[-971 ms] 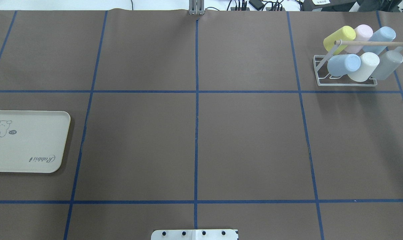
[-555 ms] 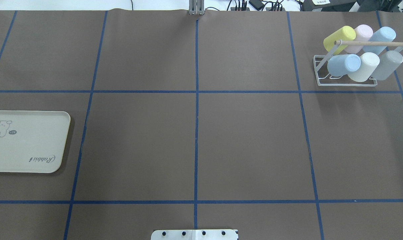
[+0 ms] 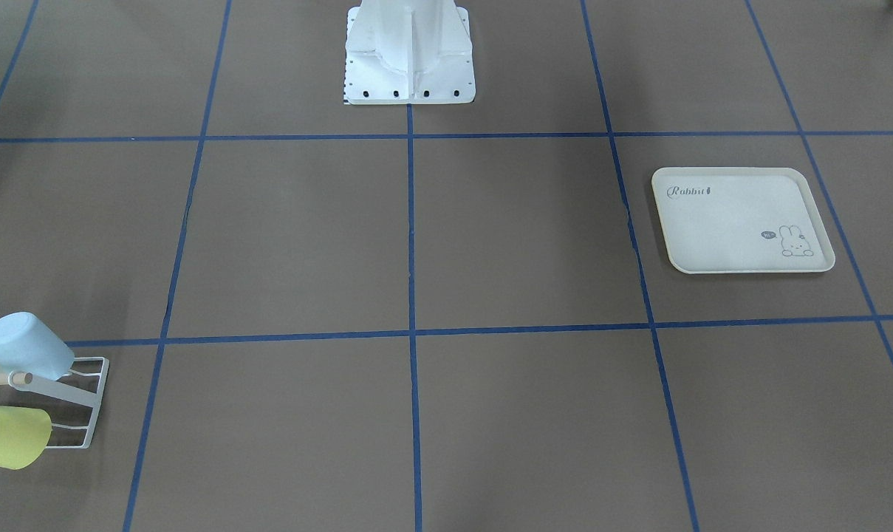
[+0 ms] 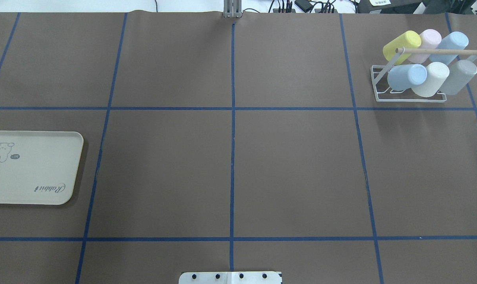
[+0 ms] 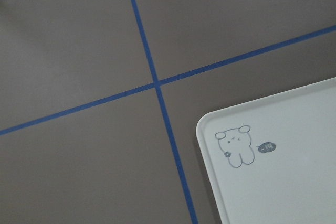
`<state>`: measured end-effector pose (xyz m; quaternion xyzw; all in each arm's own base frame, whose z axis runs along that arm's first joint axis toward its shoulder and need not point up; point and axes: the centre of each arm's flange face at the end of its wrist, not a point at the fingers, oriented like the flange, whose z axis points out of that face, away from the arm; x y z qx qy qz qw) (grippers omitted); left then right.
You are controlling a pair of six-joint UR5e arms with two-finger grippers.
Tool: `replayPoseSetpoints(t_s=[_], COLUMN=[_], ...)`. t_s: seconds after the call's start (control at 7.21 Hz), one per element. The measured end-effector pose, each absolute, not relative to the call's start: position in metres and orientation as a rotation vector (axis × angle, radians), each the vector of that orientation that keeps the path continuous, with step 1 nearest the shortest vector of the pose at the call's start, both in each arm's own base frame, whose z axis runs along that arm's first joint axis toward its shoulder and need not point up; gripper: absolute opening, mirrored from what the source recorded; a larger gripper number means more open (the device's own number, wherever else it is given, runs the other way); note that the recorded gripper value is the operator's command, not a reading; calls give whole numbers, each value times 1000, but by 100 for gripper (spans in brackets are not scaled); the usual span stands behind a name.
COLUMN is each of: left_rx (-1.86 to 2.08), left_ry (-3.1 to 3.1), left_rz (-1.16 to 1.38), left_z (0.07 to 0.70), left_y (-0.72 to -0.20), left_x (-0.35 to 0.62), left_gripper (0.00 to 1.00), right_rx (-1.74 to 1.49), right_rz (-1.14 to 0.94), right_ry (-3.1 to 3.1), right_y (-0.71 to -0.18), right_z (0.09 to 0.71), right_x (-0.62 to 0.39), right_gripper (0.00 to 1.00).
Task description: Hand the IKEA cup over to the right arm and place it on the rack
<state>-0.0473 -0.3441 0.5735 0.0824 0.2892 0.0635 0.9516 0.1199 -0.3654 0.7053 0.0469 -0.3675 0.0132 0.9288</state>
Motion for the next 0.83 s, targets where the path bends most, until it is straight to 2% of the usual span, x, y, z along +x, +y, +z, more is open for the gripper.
replayPoseSetpoints(t_s=[0.42,0.83], left_rx=[160,215], left_ry=[567,559], left_rz=[211,206], left_z=[576,559], left_y=[-338,-334], left_x=[-80,-98], left_gripper=[100,100], right_rx=[-3,-4], right_rz=[6,-19], right_ry=[-705,-736], right_y=[-369,-361], right_z=[649,643], right_x=[93,84], right_gripper=[100,100])
